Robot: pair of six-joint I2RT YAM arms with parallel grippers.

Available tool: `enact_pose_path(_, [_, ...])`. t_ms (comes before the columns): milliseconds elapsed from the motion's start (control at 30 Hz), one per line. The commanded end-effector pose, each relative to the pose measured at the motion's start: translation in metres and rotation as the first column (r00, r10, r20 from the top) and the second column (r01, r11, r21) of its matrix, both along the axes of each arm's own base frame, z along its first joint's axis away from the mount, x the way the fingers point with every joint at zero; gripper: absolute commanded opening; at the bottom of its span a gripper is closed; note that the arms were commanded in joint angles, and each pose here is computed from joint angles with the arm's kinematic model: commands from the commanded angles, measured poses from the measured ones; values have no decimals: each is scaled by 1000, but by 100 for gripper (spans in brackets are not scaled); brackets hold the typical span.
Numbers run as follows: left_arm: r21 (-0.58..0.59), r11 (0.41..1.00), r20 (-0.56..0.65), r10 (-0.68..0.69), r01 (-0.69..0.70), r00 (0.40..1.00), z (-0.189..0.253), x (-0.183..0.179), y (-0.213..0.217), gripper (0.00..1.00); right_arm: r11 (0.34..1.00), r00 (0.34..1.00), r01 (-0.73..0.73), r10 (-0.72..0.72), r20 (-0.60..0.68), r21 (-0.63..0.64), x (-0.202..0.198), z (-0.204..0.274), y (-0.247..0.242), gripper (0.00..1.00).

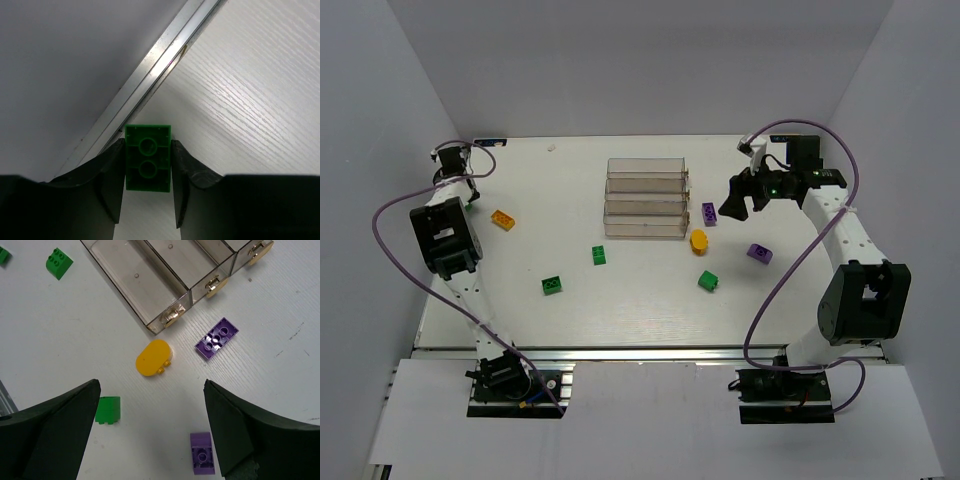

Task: Sort the legos into containers by color

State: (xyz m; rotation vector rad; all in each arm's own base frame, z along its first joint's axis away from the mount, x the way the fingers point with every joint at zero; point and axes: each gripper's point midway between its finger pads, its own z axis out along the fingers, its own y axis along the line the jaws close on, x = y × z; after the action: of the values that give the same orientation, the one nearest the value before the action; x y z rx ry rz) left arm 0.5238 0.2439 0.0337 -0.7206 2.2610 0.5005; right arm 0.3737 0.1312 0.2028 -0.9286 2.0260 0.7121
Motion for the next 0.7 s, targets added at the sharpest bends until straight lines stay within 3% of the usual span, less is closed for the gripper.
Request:
enact_pose_path(0, [16, 999, 58, 29, -30, 998, 17, 3, 9, 45, 1000, 998, -5, 5, 60, 3, -1, 25, -1, 89])
enact_pose_path(167, [-12, 1000, 97, -5, 7, 995, 22, -2, -3, 25, 1000, 998, -8, 8, 63, 3, -3, 26, 0, 89])
enact_pose_path(200, [-21, 1000, 114, -12, 15, 993, 26, -2, -6, 13, 1000, 998, -10, 9, 64, 4, -3, 27, 0, 89])
enact_pose_path(233, [-21, 999, 150, -25, 29, 988, 41, 0, -9, 8, 1000, 998, -15, 14, 66, 3, -4, 26, 1, 89])
enact_pose_path(333, [-57, 985, 241, -142, 160, 960, 59, 15, -47, 1, 999, 997, -35, 33, 64, 17, -8, 25, 5, 86])
enact_pose_path(400, [-187, 941, 373, -199, 283, 906, 81, 30, -82, 0, 998, 997, -50, 48, 60, 28, -11, 24, 8, 82])
enact_pose_path(500, [-298, 854, 479, -252, 426, 841, 108, 40, -134, 0, 997, 997, -65, 63, 49, 43, -13, 23, 15, 63])
enact_pose_path(533, [-305, 824, 502, -287, 478, 816, 115, 43, -156, 0, 996, 996, -72, 70, 49, 46, -15, 23, 18, 49])
enact_pose_path(600, [-327, 742, 557, -349, 586, 753, 133, 45, -194, 0, 996, 996, -78, 76, 41, 48, -17, 20, 21, 33])
enact_pose_path(633, [-325, 708, 574, -379, 627, 726, 141, 46, -210, 0, 995, 996, -83, 81, 44, 50, -19, 20, 23, 17])
enact_pose_path(667, [-336, 668, 571, -417, 664, 708, 142, 45, -238, 0, 995, 996, -84, 81, 42, 53, -20, 19, 25, 10])
